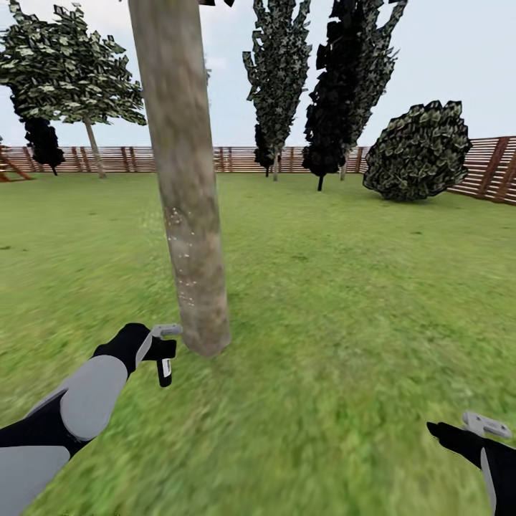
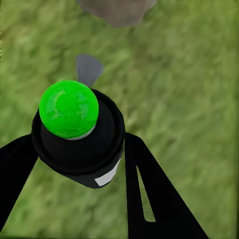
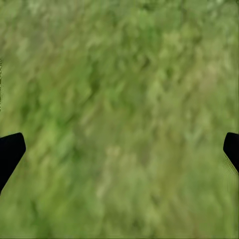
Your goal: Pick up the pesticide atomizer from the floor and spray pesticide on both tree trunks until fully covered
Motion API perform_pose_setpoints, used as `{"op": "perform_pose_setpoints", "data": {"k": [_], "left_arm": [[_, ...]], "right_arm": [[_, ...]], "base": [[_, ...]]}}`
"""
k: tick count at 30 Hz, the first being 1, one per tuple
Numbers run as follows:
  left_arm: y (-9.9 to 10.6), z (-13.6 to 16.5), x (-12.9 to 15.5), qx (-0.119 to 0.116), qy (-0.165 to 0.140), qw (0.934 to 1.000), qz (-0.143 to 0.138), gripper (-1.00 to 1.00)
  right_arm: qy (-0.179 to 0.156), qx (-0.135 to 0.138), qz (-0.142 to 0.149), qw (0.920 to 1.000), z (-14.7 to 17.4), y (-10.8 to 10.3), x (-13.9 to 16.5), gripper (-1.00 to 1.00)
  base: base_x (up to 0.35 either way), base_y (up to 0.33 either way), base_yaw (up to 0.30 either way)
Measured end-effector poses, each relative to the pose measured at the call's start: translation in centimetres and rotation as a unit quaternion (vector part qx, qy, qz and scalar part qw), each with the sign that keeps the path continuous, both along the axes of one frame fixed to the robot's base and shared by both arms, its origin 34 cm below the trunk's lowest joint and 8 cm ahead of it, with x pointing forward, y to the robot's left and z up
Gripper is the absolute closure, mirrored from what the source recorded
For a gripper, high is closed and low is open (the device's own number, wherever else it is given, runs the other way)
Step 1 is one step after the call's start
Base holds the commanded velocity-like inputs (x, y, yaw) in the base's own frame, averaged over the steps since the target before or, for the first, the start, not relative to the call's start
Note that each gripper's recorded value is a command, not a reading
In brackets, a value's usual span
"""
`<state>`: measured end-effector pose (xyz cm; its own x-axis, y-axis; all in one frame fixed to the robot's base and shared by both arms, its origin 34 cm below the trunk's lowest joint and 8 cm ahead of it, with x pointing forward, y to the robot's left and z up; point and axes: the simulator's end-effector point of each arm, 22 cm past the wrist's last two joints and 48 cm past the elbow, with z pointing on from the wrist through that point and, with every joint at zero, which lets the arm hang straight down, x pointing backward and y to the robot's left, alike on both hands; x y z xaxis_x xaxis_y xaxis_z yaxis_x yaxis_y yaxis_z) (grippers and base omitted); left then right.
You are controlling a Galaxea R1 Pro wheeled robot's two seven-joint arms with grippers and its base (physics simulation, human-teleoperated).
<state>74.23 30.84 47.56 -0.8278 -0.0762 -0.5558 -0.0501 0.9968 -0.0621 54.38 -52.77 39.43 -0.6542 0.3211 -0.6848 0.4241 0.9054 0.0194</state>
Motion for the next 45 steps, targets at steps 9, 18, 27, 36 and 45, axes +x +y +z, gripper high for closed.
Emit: {"op": "perform_pose_setpoints", "data": {"k": [9, 18, 27, 36, 45], "left_arm": [[-0.01, 0.0, 0.01, 0.0, 0.0, 1.0, 0.0, 1.0], [-0.07, 0.0, 0.01, 0.0, 0.0, 1.0, 0.0, 1.0], [-0.04, -0.01, 0.01, 0.0, 0.0, 1.0, 0.0, 1.0], [-0.12, -0.01, 0.01, -0.001, 0.0, 1.0, 0.0, 1.0], [-0.18, -0.01, 0.02, -0.001, 0.0, 1.0, -0.001, 1.0]], "right_arm": [[0.0, 0.0, 0.0, 1.0, 0.0, -0.01, -0.01, -1.0], [0.007, -0.01, 0.004, 0.9999, -0.05, -0.46, -0.24, -1.0], [0.009, -0.009, 0.004, 0.9999, -0.24, -0.16, -0.24, -1.0], [0.01, -0.009, 0.005, 0.9999, -0.3, -0.14, -0.27, -1.0], [0.01, -0.01, 0.005, 0.9999, -0.29, -0.15, -0.28, -1.0]], "base": [[0.098, -0.312, 0.216], [0.09, -0.312, 0.007], [0.007, -0.312, 0.137], [0.0, -0.235, 0.256], [0.017, -0.118, 0.177]]}}
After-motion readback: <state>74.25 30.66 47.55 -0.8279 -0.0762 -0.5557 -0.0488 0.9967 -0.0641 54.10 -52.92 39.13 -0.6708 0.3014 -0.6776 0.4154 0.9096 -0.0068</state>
